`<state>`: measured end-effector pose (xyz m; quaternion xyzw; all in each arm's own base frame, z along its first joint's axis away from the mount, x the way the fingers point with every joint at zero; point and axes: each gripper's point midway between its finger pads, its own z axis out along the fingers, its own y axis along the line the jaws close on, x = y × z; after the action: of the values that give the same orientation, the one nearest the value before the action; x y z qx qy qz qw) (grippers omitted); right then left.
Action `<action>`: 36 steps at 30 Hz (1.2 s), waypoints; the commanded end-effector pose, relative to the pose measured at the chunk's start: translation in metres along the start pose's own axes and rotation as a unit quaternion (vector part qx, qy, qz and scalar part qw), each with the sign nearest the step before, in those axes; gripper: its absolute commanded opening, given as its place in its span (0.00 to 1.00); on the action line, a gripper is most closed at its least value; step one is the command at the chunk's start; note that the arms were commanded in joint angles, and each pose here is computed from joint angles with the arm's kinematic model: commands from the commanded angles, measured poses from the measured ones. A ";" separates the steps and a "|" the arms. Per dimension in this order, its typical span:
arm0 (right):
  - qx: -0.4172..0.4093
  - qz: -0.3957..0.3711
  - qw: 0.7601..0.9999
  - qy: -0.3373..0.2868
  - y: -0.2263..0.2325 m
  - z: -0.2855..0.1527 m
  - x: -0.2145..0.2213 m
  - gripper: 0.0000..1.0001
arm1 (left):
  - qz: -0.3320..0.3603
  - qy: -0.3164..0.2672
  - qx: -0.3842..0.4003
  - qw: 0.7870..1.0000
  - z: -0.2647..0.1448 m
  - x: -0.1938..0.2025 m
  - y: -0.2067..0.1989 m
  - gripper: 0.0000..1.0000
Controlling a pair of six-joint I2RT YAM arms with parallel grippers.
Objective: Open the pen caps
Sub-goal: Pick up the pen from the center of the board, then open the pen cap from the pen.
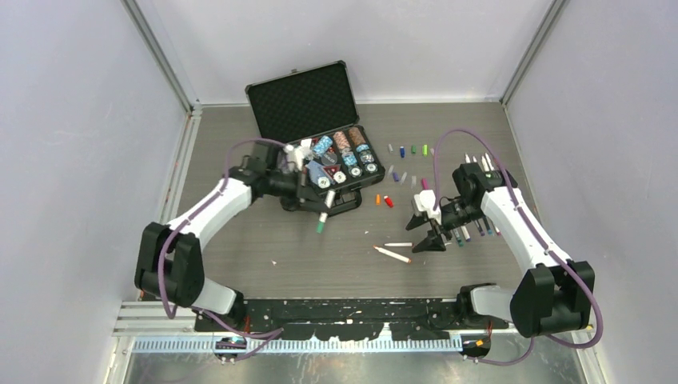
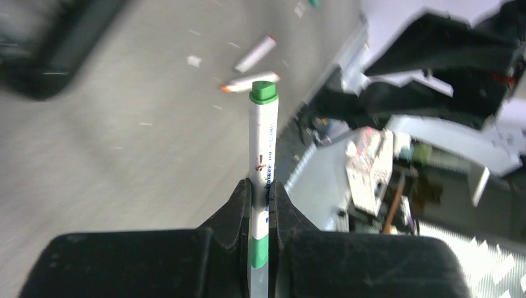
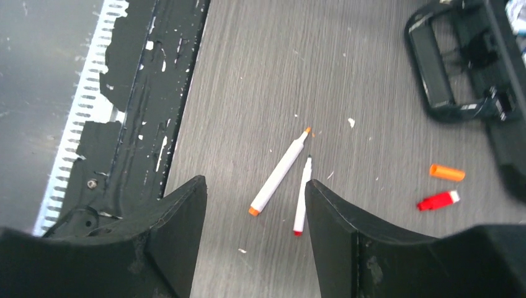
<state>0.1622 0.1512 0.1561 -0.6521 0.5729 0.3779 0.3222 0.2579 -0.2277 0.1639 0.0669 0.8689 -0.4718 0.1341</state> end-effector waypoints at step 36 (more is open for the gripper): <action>-0.088 -0.240 0.961 0.108 -0.002 0.054 0.011 0.55 | 0.031 0.268 0.141 0.953 0.138 0.113 -0.126 0.00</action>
<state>0.1567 0.1927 0.1307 -0.8242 0.3950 0.2787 0.2951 0.1429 -0.4009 0.1416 0.2189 0.8177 -0.5221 -0.1040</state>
